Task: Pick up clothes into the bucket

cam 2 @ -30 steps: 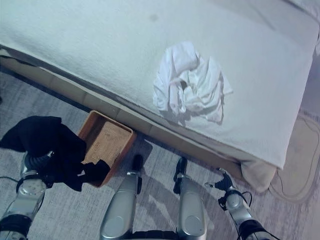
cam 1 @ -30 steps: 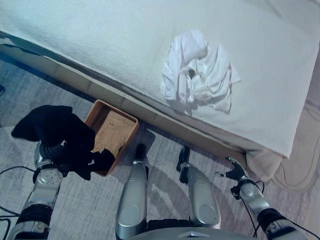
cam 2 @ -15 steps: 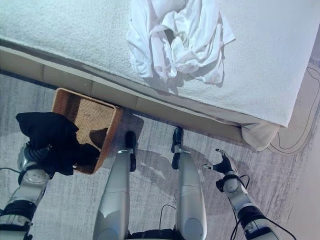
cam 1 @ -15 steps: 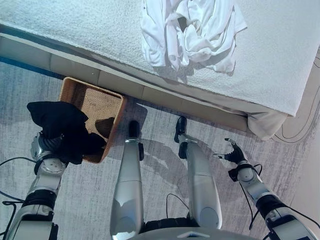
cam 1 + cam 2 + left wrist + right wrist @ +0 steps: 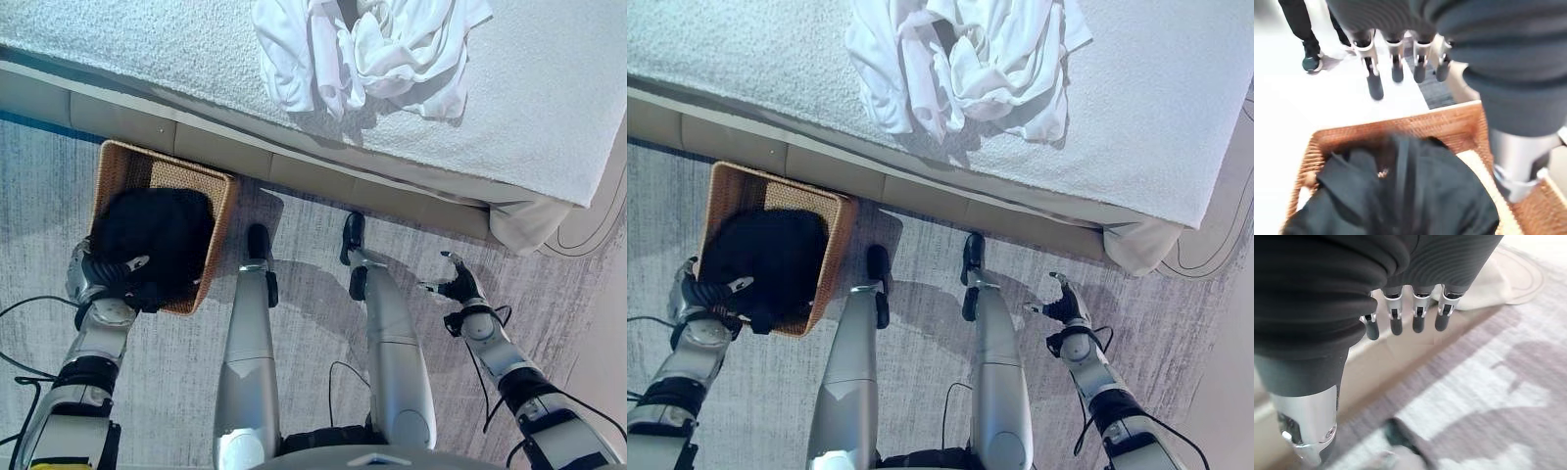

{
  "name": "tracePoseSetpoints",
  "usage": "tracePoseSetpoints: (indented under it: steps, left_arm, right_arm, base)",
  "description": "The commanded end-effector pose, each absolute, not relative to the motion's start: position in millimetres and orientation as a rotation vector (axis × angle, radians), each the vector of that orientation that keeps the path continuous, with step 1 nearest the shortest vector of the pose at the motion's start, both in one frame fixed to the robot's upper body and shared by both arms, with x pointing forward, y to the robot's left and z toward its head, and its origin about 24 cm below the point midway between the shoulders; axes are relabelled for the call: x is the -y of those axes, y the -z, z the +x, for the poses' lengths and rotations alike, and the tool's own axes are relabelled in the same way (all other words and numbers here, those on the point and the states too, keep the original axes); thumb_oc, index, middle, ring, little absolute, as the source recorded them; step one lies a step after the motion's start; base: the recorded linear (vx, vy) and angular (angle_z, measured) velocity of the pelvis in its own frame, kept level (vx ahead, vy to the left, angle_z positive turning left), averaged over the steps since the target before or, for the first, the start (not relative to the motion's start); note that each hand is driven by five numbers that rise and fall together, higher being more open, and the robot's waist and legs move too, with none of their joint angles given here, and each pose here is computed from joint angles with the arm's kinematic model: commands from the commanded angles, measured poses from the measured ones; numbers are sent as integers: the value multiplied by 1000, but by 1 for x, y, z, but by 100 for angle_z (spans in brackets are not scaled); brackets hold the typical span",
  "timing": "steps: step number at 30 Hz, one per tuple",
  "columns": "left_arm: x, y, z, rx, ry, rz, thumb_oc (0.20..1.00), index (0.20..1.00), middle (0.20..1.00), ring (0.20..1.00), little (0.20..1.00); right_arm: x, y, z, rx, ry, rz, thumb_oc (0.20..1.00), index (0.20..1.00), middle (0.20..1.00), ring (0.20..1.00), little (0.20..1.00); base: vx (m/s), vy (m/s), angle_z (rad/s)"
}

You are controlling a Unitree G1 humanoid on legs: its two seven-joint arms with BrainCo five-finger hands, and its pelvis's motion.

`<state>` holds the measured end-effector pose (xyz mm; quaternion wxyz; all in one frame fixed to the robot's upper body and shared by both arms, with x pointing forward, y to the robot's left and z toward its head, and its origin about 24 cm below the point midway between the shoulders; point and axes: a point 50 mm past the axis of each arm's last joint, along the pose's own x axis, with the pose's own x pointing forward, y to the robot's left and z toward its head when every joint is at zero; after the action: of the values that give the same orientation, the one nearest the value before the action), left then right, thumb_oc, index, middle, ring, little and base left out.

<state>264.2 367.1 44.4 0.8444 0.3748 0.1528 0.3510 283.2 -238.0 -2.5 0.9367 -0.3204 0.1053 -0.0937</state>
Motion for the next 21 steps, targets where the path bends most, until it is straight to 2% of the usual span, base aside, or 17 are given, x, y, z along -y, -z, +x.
tracePoseSetpoints:
  steps: [1, 9, 12, 16, 17, 19, 21]
  left_arm:
    - [-389, -37, 237, -390, -852, 806, 1000, 1000, 1000, 1000, 1000]
    - [-380, -33, 233, -359, -849, 759, 1000, 1000, 1000, 1000, 1000]
    - [-362, -30, 237, -292, -820, 642, 1000, 1000, 1000, 1000, 1000]
    - [-319, -44, 256, -81, -663, 392, 1000, 1000, 1000, 1000, 1000]
    - [-319, -42, 254, -92, -662, 393, 1000, 1000, 1000, 1000, 1000]
    - [-294, -35, 258, -47, -606, 138, 1000, 1000, 1000, 1000, 1000]
    - [-280, -26, 256, -62, -549, 96, 1000, 1000, 1000, 1000, 1000]
  right_arm:
    - [253, -21, 279, -98, 277, -626, 1000, 1000, 1000, 1000, 1000]
    - [241, -81, 292, 204, 328, -590, 1000, 1000, 1000, 1000, 1000]
    - [241, -109, 300, 318, 383, -577, 1000, 1000, 1000, 1000, 1000]
    - [250, -169, 326, 477, 521, -553, 1000, 1000, 1000, 1000, 1000]
    - [250, -166, 326, 468, 517, -556, 1000, 1000, 1000, 1000, 1000]
    - [256, -192, 339, 503, 578, -523, 1000, 1000, 1000, 1000, 1000]
    - [264, -207, 347, 502, 621, -542, 1000, 1000, 1000, 1000, 1000]
  base:
    - [0, 0, 0]
    - [0, 2, -1]
    - [0, 0, 0]
    - [-12, 5, 8]
    - [8, -12, 13]
    - [-29, -23, 12]
    - [-26, -44, 16]
